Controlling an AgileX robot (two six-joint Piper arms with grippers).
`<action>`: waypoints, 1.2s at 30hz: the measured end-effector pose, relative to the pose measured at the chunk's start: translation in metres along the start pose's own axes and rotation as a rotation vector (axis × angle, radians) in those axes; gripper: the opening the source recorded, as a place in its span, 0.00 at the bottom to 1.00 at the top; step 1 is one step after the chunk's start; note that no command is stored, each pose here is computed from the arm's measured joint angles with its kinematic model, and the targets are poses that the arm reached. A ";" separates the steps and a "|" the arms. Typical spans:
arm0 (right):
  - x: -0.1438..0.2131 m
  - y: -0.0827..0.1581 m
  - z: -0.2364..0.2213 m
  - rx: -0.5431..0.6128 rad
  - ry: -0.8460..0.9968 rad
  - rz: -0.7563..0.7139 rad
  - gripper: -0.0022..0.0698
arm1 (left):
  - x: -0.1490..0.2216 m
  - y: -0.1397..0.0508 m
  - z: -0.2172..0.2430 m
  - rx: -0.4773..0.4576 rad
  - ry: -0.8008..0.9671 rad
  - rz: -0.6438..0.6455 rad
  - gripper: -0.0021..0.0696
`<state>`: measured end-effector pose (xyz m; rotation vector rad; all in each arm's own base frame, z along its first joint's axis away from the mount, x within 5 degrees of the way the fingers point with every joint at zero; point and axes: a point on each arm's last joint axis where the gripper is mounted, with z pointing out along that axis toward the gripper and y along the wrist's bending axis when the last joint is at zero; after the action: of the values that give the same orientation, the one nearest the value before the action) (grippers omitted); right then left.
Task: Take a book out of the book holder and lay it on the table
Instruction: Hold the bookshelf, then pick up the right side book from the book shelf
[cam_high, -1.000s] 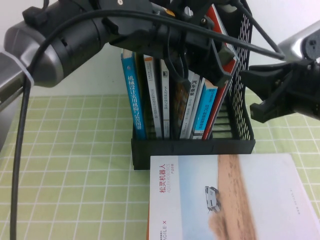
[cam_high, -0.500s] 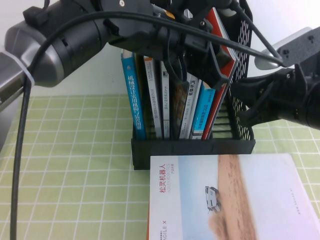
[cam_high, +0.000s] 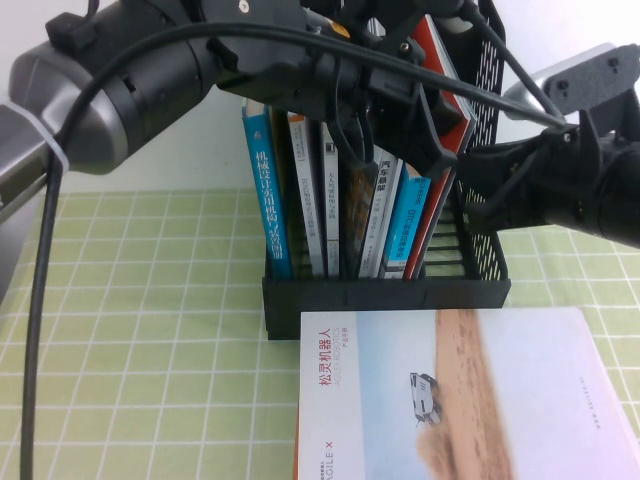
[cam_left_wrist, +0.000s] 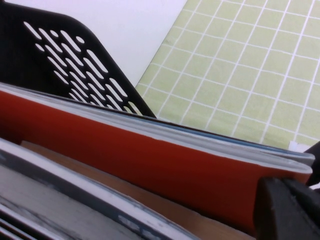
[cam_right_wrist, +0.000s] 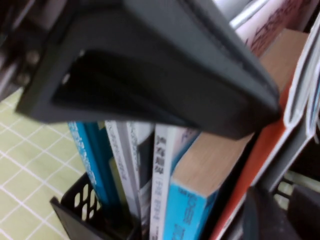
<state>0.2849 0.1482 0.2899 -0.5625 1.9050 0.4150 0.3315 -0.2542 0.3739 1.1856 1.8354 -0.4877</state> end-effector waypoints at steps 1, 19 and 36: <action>-0.001 0.000 0.001 0.000 -0.002 0.006 0.20 | 0.000 0.000 0.000 -0.001 0.001 0.001 0.02; -0.001 -0.010 0.050 0.023 0.045 0.017 0.17 | 0.000 0.000 0.000 -0.001 0.004 -0.007 0.02; -0.078 0.003 -0.044 0.029 -0.267 -0.050 0.04 | -0.020 0.013 -0.128 -0.167 -0.076 -0.100 0.03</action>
<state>0.2756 0.1424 0.3792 -0.5079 1.6354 0.4086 0.2882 -0.1684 0.4612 0.9543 1.8378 -0.4204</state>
